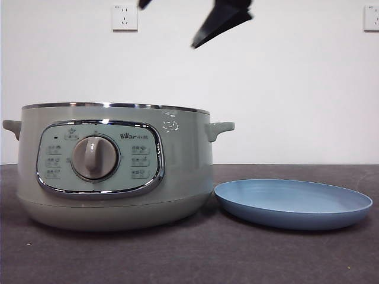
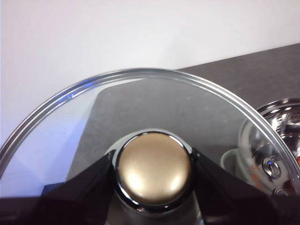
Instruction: Take the pumpkin out from the steamer,put the pumpkin in the blue plate,close the lid
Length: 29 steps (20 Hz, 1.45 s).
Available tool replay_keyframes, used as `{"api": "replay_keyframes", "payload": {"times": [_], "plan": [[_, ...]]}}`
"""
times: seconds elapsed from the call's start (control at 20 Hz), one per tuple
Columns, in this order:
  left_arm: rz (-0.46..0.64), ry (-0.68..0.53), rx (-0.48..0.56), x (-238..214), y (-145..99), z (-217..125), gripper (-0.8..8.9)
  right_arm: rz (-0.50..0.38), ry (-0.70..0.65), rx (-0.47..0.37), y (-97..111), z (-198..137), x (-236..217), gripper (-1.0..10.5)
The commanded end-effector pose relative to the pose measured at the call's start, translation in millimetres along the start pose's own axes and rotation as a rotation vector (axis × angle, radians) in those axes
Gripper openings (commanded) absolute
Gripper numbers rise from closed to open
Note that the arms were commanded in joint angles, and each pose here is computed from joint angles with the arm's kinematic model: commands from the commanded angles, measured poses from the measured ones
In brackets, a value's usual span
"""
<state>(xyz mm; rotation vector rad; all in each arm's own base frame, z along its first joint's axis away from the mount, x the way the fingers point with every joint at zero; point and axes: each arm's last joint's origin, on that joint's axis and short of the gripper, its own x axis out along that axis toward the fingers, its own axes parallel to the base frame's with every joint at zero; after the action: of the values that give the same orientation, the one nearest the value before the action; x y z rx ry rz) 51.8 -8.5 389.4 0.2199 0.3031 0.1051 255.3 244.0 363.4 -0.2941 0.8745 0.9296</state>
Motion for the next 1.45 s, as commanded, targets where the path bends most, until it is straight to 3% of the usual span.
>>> {"api": "replay_keyframes", "payload": {"times": [0.05, 0.15, 0.4, 0.75, 1.0, 1.05, 1.2, 1.45], "plan": [[0.018, -0.027, -0.007, -3, 3, 4, -0.09, -0.035, 0.073, -0.06, 10, 12, 29, 5.7], [0.017, -0.027, -0.007, -3, 3, 4, -0.09, -0.073, 0.106, -0.106, 18, 17, 50, 5.7], [0.016, -0.022, -0.004, -2, 2, 4, -0.09, -0.063, 0.145, -0.157, 30, 17, 99, 5.7], [0.014, -0.014, 0.001, -2, 2, 3, -0.09, -0.057, 0.242, -0.147, 22, 4, 153, 5.7], [0.014, 0.001, 0.011, -2, 2, 2, -0.09, -0.055, 0.262, -0.145, 20, 0, 167, 5.6], [0.014, 0.004, 0.014, -2, 2, 1, -0.09, -0.056, 0.267, -0.144, 20, -1, 167, 5.3], [0.012, 0.028, 0.03, -2, 2, -2, -0.09, -0.055, 0.273, -0.145, 20, -1, 167, -0.2], [-0.013, 0.015, 0.021, -2, 1, 0, -0.09, -0.059, 0.216, -0.136, 24, 8, 142, -0.1]]}}
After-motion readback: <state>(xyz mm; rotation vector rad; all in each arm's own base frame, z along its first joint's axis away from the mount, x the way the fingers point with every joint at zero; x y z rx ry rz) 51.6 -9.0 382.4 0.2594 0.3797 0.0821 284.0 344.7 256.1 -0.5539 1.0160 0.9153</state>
